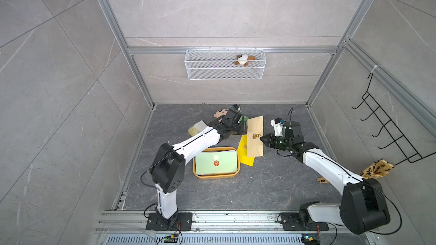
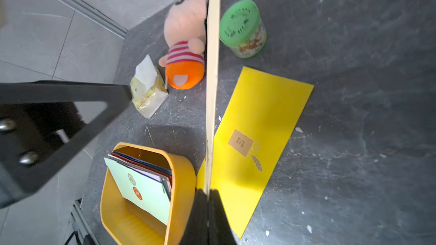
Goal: Put the sealed envelopes into the storage box
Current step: Pick up the envelope from the center of the board, then place the envelope in the storage box, then pick up the envelope from the center of the board.
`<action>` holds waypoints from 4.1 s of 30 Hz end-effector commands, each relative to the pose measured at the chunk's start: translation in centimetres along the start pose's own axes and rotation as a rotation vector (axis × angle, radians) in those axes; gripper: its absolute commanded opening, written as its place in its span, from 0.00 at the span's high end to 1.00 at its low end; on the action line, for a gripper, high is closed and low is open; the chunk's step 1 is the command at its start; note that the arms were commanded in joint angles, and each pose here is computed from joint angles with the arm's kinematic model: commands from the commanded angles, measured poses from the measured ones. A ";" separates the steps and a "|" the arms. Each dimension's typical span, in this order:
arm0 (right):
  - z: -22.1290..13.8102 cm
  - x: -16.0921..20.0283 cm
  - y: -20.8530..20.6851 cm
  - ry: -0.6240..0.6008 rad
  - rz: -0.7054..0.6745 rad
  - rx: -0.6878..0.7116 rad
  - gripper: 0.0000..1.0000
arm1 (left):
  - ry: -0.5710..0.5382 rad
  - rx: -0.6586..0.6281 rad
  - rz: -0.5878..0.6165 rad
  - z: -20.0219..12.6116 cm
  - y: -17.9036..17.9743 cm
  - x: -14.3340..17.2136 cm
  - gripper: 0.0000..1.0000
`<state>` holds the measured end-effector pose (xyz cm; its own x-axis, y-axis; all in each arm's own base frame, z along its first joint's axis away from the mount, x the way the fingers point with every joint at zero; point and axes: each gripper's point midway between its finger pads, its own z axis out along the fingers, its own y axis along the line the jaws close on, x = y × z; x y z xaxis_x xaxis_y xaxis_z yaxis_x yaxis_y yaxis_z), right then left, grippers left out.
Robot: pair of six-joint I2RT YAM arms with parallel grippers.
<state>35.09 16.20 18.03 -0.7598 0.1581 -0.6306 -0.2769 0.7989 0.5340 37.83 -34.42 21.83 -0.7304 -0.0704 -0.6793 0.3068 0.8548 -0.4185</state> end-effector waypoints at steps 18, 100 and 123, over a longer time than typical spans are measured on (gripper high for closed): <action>0.6 5.8 17.5 0.480 -1.264 -0.200 1.00 | -0.382 -0.534 -0.316 -22.9 19.5 7.6 0.37; 8.5 7.8 -8.7 0.201 0.462 0.333 0.50 | 0.452 -0.065 -0.013 13.6 6.3 11.6 0.81; 10.6 7.9 -7.1 0.219 0.561 0.192 0.53 | 0.517 -0.059 -0.018 14.8 6.4 14.7 0.83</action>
<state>37.82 17.38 3.04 -0.8647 0.4691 -0.1793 0.2817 0.7485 0.6003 39.36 -37.64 2.60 -0.9297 0.1398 -0.3407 0.2762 0.8767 -0.3938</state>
